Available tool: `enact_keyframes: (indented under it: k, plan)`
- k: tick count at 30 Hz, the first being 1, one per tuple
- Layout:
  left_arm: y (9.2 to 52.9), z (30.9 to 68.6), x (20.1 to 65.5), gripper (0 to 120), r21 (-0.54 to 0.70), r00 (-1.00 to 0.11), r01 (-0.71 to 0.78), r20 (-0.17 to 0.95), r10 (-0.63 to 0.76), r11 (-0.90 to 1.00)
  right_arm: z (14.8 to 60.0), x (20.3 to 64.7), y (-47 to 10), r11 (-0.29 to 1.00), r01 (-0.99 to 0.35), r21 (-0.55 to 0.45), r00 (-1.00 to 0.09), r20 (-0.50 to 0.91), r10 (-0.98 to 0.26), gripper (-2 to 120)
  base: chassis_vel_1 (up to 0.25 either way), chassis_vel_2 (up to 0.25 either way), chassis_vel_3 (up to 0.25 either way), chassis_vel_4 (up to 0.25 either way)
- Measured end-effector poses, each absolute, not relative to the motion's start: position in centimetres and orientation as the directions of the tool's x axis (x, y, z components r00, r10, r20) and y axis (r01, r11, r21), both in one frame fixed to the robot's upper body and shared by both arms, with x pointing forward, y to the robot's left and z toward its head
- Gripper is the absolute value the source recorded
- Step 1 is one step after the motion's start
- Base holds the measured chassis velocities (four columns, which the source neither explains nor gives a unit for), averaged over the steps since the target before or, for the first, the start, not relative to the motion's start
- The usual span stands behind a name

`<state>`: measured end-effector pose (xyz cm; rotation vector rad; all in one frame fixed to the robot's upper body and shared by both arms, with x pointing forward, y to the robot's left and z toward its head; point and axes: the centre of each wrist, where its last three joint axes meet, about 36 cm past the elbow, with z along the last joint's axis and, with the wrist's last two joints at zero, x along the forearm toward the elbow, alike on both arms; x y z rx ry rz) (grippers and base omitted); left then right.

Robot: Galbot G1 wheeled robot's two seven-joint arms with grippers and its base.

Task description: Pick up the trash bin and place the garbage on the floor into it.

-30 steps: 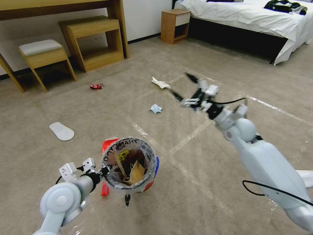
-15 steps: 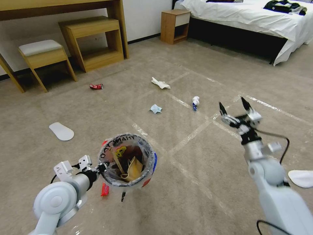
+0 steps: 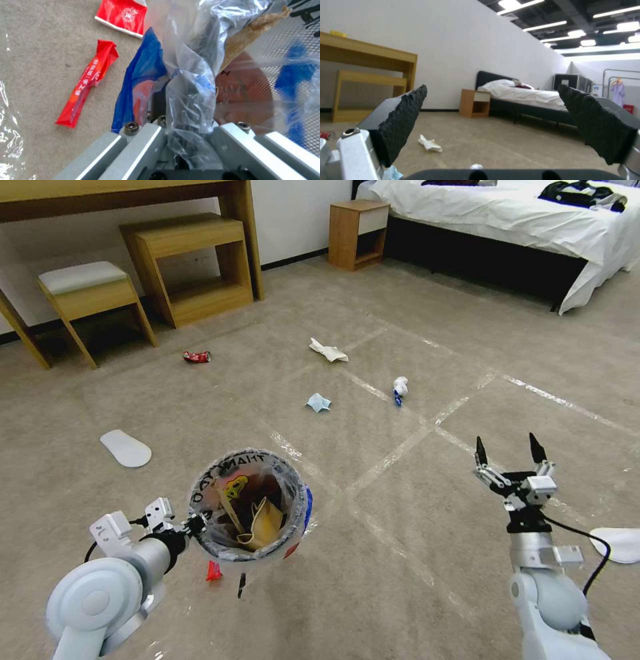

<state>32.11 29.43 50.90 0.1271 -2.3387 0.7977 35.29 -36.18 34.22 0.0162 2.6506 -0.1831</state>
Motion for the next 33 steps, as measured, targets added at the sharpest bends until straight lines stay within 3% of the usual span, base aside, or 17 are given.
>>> enact_keyframes:
  k: [11,33]
  plan:
    - [29.5,51.7,31.3,0,-0.527,-0.792,-0.293,0.601,0.107,0.797,31.6,32.8,-33.6,0.989,0.062,-0.137,-0.875,-0.485,-0.012,100,0.0,0.0,0.0,0.0]
    - [30.6,52.0,31.5,0,-0.477,-0.795,-0.299,0.603,0.061,0.826,30.6,32.6,-32.4,0.988,0.038,-0.148,-0.875,-0.482,-0.038,100,0.0,0.0,0.0,0.0]
